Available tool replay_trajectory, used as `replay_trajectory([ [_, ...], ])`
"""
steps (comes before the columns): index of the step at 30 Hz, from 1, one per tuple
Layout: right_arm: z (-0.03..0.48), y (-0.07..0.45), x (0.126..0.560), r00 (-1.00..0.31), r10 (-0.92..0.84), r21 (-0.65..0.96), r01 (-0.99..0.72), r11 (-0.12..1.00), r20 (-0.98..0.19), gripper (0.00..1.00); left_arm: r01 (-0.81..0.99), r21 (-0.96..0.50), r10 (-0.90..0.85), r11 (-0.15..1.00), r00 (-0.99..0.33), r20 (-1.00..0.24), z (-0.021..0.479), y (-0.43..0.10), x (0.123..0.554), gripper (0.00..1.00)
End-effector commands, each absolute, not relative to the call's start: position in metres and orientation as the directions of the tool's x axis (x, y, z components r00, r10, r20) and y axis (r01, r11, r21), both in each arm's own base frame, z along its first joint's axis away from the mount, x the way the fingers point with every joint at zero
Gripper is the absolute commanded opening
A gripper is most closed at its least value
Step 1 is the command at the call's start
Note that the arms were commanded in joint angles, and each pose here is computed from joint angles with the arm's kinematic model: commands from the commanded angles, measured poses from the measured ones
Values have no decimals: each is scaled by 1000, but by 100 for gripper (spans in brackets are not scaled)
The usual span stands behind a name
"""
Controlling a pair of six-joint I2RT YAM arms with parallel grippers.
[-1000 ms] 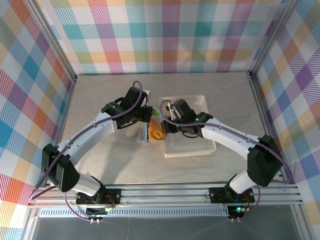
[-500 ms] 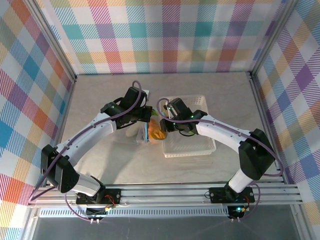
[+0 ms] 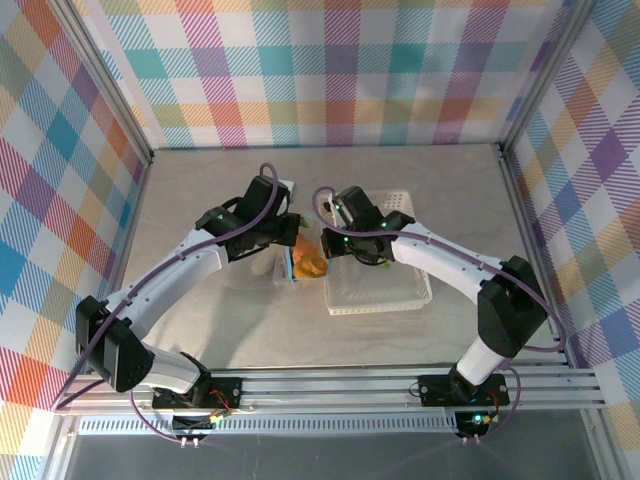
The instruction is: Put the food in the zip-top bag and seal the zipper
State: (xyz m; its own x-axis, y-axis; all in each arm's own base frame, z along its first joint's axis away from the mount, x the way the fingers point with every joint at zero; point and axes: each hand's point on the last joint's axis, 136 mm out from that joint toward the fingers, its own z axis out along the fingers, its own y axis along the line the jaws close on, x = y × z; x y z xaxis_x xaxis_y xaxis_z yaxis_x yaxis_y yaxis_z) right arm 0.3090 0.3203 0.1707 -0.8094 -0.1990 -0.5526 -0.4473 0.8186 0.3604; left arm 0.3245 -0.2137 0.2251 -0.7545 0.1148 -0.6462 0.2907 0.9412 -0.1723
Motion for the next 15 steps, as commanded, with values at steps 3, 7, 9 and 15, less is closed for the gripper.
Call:
replay_trajectory([
  [3,261,334,299,-727,-241,391,-583,712,-643,0,272,-110,128,956,-723,-679,258,-189,314,0],
  [7,288,344,299,-717,-284,395,-620,678,-636,0,264,-98,120,960,-699,-705,287,-177,303,0],
  [9,297,349,303,-715,-314,386,-632,672,-624,0,266,-106,109,958,-680,-725,305,-173,295,0],
  [15,312,360,307,-705,-358,382,-660,647,-612,0,295,-165,63,941,-631,-773,345,-168,273,0],
])
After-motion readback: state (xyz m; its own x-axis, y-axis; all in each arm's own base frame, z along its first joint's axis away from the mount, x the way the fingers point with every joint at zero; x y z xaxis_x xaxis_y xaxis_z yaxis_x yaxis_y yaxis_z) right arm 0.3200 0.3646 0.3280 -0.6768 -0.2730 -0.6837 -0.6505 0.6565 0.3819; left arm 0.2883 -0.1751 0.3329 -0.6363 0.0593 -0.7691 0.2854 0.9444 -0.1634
